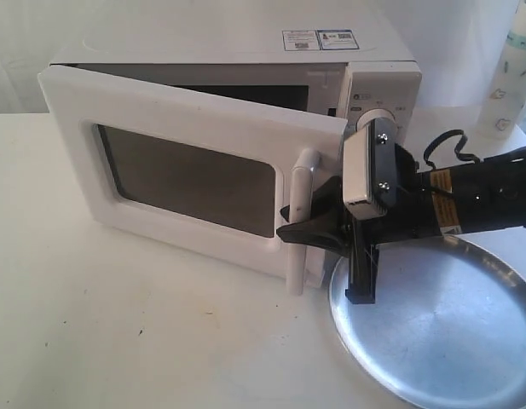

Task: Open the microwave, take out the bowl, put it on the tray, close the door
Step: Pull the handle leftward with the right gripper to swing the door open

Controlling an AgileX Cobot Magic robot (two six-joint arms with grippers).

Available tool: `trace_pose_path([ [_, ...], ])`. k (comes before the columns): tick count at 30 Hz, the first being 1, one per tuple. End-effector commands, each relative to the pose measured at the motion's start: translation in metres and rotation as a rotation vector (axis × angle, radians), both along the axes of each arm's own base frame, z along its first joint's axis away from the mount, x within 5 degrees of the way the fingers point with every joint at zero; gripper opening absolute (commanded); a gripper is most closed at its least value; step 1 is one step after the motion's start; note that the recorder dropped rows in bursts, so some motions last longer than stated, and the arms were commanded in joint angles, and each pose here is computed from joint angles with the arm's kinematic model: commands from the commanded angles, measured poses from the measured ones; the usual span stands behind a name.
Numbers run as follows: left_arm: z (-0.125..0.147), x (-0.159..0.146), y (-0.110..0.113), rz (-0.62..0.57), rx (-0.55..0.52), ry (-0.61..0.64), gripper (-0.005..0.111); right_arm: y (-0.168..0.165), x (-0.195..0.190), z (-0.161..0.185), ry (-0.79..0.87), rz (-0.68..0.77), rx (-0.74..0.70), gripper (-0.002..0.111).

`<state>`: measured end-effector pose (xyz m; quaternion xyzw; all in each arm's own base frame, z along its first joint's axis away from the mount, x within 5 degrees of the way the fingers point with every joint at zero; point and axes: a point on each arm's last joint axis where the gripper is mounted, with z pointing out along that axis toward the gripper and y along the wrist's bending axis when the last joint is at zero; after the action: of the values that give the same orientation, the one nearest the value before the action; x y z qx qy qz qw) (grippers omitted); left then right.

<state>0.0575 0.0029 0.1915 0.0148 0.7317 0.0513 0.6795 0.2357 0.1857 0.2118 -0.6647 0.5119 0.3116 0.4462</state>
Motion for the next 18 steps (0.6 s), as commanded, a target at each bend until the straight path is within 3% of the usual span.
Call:
trace_pose_path([
  [1,0.002,0.0,0.0,-0.005,-0.006,-0.011,0.0,0.01,-0.036,0.021,-0.116,0.378,0.101,0.0],
  [10,0.002,0.0,0.0,-0.005,-0.006,-0.011,0.0,0.012,-0.03,0.025,0.051,0.24,0.119,0.002],
  [14,0.002,0.0,0.0,-0.005,-0.006,-0.011,0.0,0.01,-0.019,0.017,0.119,0.081,0.032,0.017],
  [16,0.002,0.0,0.0,-0.005,-0.006,-0.011,0.0,0.005,-0.016,0.013,0.152,0.05,-0.022,0.03],
  [18,0.002,0.0,0.0,-0.005,-0.006,-0.011,0.0,-0.001,-0.015,0.014,0.15,0.004,-0.057,0.032],
])
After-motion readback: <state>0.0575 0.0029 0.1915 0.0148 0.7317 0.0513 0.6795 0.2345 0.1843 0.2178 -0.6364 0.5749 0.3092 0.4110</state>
